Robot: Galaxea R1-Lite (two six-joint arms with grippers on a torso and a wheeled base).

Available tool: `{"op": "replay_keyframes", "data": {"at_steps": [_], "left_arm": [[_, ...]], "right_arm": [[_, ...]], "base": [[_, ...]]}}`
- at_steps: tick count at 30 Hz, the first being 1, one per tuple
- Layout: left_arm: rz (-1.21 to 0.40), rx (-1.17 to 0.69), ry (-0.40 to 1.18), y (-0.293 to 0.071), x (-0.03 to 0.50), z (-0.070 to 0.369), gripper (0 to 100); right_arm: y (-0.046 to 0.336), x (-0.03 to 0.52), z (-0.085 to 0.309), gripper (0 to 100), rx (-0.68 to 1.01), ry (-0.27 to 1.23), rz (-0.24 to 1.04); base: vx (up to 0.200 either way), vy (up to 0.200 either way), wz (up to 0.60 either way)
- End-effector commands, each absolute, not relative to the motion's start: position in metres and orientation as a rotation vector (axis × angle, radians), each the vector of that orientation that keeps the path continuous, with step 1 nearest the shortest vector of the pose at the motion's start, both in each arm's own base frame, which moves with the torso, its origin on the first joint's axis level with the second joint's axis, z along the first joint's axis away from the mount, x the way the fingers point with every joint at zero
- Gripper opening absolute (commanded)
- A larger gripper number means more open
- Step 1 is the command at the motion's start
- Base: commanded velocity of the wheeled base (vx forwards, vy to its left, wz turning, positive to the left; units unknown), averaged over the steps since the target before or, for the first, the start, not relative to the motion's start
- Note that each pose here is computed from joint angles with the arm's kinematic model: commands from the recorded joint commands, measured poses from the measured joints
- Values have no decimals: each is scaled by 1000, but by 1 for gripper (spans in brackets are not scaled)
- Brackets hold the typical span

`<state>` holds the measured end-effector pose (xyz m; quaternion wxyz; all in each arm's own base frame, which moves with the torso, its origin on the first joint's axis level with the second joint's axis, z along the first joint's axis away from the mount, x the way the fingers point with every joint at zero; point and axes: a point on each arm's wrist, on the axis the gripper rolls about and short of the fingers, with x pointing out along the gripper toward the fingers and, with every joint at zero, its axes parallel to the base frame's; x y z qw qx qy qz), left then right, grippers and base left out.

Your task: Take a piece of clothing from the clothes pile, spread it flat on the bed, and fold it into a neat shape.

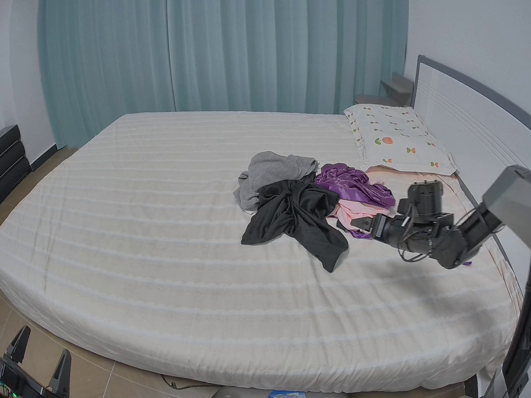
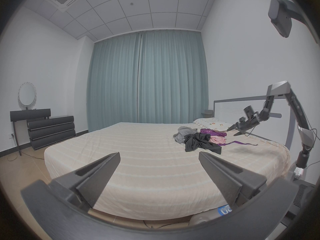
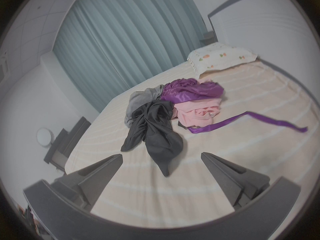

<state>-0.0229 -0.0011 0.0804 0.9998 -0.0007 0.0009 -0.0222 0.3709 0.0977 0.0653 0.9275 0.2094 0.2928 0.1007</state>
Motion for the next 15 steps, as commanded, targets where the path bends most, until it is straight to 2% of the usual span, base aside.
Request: {"op": "replay_keyframes", "data": {"at_steps": [1,15], "left_arm": [[-44,-2,11,-1,-22,75,100],[-44,-2,11,-1,-22,75,100]], "right_arm": [[147,432,-35,100,546,701,165],[164,449,-43,100,600,744,134]], "base": [[0,0,0],[0,0,0]]}}
